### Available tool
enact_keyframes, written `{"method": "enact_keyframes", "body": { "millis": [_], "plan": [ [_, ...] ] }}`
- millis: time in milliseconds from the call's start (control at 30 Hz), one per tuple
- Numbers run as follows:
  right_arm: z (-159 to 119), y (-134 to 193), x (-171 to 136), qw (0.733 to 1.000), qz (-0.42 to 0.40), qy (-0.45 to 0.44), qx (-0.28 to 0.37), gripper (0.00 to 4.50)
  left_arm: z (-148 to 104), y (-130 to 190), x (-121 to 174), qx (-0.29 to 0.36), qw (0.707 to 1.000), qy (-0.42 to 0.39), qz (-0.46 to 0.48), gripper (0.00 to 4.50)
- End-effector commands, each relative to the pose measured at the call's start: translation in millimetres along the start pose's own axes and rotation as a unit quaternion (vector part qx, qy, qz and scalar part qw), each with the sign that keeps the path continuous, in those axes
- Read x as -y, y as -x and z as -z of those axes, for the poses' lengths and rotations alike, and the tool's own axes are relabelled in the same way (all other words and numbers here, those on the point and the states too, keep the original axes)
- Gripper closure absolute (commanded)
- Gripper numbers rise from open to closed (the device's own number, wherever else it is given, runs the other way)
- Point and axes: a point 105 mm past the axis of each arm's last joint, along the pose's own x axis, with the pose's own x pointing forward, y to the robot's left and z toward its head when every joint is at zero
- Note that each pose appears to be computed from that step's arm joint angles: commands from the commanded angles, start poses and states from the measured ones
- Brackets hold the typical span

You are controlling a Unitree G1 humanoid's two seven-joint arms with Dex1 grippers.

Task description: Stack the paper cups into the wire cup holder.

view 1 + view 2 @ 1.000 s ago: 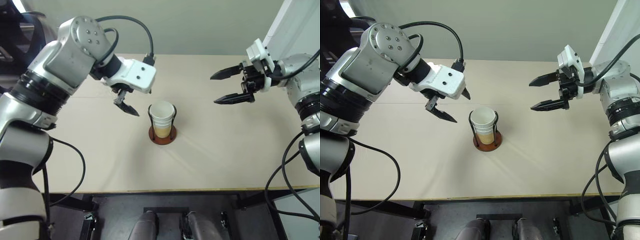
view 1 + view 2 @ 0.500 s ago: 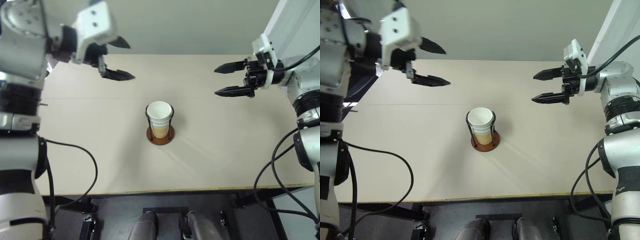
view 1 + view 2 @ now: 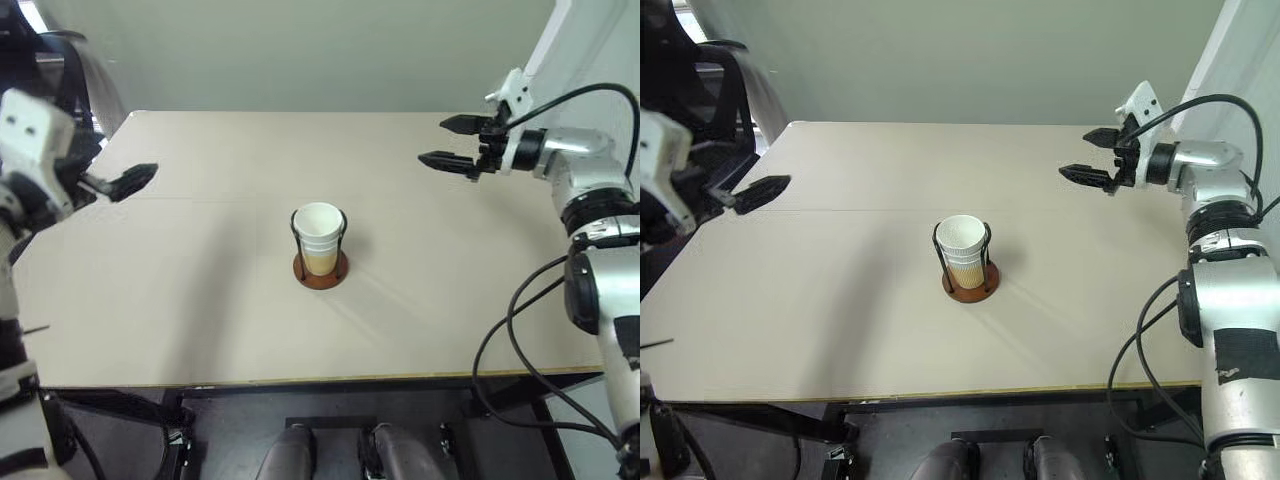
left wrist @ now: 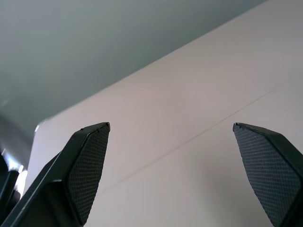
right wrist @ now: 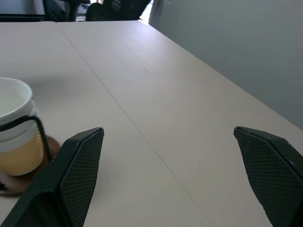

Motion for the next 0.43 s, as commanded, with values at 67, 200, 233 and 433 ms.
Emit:
{"method": "enact_keyframes", "body": {
  "millis": [67, 200, 233, 433],
  "plan": [
    [-11.6, -11.6, -4.7, 1.000, -0.005, 0.013, 0.020, 0.00, -22.4, 20.8, -10.3, 0.034, 0.999, -0.016, -0.032, 0.05],
    [-16.2, -22.4, -13.5, 0.999, -0.027, 0.008, 0.029, 0.00, -26.5, 29.1, -13.0, 0.028, 0.998, -0.026, -0.042, 0.05],
    [-16.7, -25.1, -15.9, 0.999, -0.032, 0.009, 0.030, 0.00, -27.4, 31.0, -13.0, 0.029, 0.998, -0.028, -0.042, 0.05],
    [-15.4, -32.0, -22.2, 0.998, -0.042, 0.007, 0.035, 0.00, -30.1, 35.9, -4.6, 0.033, 0.999, -0.021, -0.038, 0.05]
  ]
}}
